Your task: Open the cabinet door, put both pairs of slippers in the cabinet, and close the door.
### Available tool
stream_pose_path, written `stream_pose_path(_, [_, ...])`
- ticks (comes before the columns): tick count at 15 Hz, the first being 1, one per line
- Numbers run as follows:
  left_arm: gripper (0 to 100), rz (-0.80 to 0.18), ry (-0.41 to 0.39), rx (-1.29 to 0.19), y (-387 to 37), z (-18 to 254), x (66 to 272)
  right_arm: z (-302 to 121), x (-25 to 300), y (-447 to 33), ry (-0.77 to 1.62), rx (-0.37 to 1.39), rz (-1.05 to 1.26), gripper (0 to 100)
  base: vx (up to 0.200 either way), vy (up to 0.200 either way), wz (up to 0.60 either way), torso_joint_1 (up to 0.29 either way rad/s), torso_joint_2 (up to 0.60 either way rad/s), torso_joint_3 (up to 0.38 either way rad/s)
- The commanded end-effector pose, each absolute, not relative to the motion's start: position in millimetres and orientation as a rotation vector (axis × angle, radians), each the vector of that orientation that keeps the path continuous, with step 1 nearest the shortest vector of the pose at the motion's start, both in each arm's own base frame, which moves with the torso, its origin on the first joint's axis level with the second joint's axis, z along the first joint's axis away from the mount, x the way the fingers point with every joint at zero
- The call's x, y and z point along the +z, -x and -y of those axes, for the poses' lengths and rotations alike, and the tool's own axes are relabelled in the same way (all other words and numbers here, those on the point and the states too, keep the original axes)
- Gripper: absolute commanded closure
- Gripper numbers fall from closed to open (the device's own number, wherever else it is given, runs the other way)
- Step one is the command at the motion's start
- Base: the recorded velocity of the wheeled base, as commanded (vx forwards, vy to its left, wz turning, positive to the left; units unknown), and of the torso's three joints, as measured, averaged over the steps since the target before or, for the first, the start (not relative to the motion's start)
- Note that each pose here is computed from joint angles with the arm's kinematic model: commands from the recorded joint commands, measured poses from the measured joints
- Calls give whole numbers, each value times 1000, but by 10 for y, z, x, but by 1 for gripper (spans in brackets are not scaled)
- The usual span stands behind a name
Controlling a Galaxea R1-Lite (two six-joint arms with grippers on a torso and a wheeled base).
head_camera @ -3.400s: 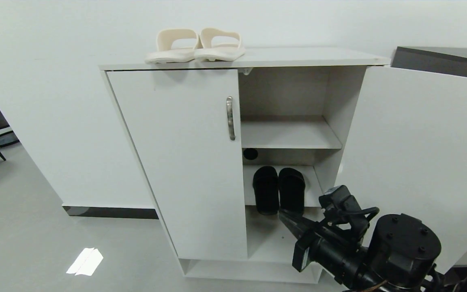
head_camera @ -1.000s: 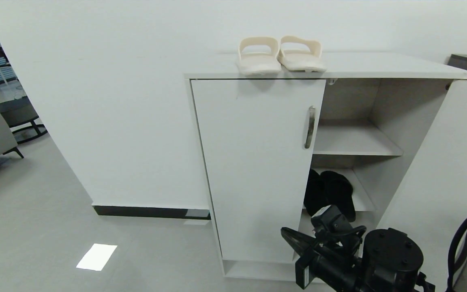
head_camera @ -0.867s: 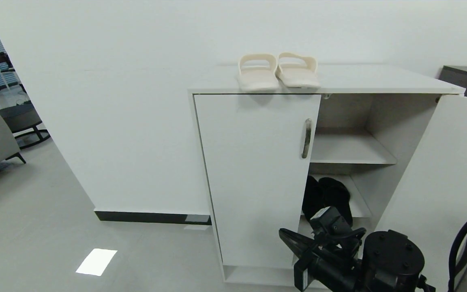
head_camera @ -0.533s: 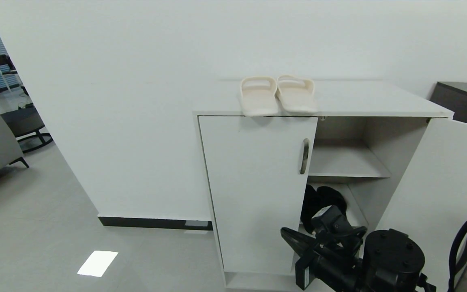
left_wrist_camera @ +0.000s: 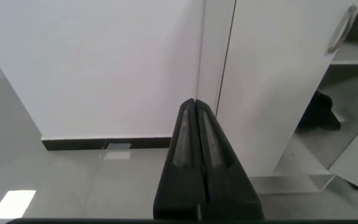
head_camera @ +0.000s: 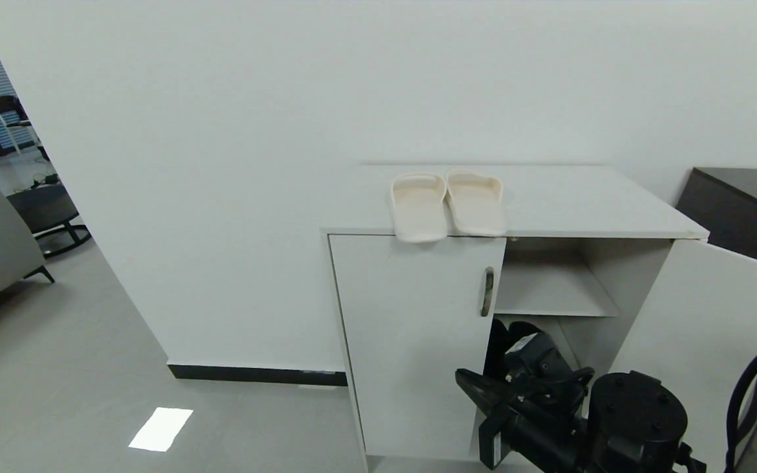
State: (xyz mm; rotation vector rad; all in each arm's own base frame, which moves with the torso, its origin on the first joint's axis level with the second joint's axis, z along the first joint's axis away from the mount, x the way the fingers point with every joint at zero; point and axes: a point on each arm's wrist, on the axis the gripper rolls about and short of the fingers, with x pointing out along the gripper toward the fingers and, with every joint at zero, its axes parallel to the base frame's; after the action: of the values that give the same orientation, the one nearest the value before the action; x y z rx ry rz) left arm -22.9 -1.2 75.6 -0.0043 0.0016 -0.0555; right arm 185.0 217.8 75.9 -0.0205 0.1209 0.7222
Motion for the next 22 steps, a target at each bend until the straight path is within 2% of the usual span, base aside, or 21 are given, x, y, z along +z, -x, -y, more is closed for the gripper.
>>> stream_pose_path(1, [100,-3,5,-55,228,12,756,-2181,751,-1851,22,722,-123,100,0,0,0,222,-505,-281])
stream_pose_path(15, [100,-3,6,-55,228,12,756,-2190,776,-1858,4,723,-116,100,0,0,0,258,-550,-299])
stream_pose_path(18, [100,-5,6,-55,227,12,752,-2220,693,-1779,187,731,-87,100,0,0,0,116,-230,-116])
stream_pose_path(20, [100,-3,3,-57,228,12,756,-2293,858,-1901,171,570,-42,100,0,0,0,0,0,0])
stream_pose_path(22, [100,-5,2,-57,227,12,752,-2339,997,-2007,163,409,-132,100,0,0,0,0,0,0])
